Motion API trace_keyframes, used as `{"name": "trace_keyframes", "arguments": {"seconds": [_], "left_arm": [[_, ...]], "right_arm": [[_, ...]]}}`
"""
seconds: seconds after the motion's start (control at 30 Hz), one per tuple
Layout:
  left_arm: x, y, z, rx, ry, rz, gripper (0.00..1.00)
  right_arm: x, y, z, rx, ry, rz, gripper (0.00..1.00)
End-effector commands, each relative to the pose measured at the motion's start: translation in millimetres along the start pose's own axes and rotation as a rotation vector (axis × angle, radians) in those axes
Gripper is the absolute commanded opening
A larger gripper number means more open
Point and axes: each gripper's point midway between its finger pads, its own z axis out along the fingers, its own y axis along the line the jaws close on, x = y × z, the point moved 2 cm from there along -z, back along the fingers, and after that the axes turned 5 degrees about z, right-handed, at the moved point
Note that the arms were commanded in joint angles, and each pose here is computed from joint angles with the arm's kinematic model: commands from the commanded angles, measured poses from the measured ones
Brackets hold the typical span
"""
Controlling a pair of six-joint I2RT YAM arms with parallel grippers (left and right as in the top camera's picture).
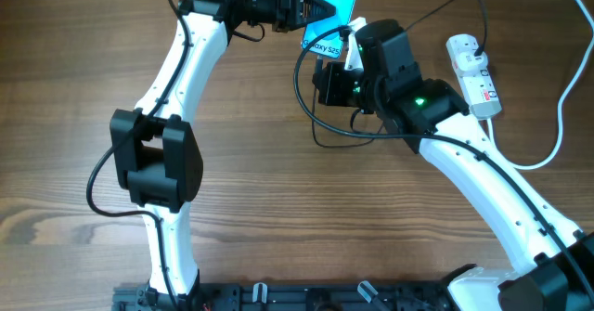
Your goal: Plug charger to phone and switch on socket
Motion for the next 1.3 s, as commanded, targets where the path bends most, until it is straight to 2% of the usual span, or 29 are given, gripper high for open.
{"name": "trace_keyframes", "arguments": {"seconds": [0.0,1.0,1.27], "left_arm": [[-3.1,-34.6,-7.2,0.046,0.004,0.08,0.04],[-1.0,-37.0,-7.1,0.064,0.014,0.074,0.04],[1.5,-41.2,-7.7,0.094,0.025,0.117,0.04]], "right_arm": [[-5.9,-1.7,2.4,0.008,-0.022,0.011,0.04],[-8.4,0.1,2.4,0.001,-0.033,0.025,0.04],[-9.5,-1.0,2.3,0.006,-0.039,0.026,0.04]]}}
